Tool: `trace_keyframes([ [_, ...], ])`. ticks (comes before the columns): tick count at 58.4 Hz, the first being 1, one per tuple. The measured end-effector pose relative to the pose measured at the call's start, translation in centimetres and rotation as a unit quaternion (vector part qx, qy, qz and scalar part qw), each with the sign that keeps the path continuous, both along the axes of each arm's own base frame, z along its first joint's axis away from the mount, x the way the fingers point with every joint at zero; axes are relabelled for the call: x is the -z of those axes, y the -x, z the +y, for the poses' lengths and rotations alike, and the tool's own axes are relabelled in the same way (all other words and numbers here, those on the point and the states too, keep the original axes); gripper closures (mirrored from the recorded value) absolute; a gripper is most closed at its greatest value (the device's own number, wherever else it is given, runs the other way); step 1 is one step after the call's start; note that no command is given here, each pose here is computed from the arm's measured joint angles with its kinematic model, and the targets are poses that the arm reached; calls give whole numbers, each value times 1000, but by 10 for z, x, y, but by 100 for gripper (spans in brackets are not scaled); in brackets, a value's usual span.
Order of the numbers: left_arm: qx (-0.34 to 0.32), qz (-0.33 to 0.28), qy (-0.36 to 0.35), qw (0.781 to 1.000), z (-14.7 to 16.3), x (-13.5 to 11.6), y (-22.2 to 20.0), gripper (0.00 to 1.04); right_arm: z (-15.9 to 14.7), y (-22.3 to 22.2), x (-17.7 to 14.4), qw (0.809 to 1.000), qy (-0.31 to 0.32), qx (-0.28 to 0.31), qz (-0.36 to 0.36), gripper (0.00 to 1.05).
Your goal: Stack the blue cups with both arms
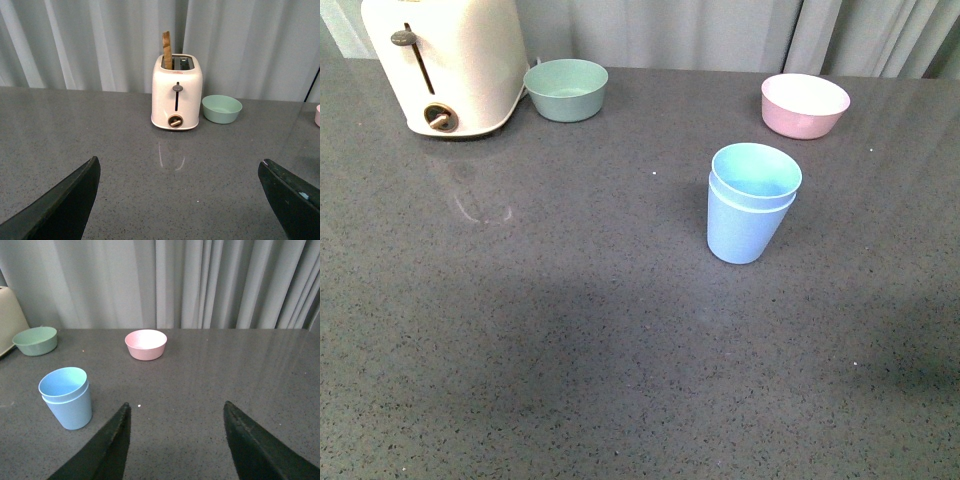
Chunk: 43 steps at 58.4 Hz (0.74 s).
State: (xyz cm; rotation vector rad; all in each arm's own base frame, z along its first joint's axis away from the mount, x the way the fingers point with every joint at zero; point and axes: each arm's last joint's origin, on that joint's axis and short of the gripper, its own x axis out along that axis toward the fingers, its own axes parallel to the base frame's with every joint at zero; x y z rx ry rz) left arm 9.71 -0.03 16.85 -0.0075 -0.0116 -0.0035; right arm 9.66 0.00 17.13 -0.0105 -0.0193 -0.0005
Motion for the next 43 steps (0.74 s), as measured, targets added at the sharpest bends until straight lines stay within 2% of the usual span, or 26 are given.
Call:
trace_keyframes([
  [8,0,0,0,1000,0,0,0,9,0,0,0,1000,0,0,0,8],
  [43,0,0,0,1000,0,0,0,9,0,0,0,1000,0,0,0,9],
])
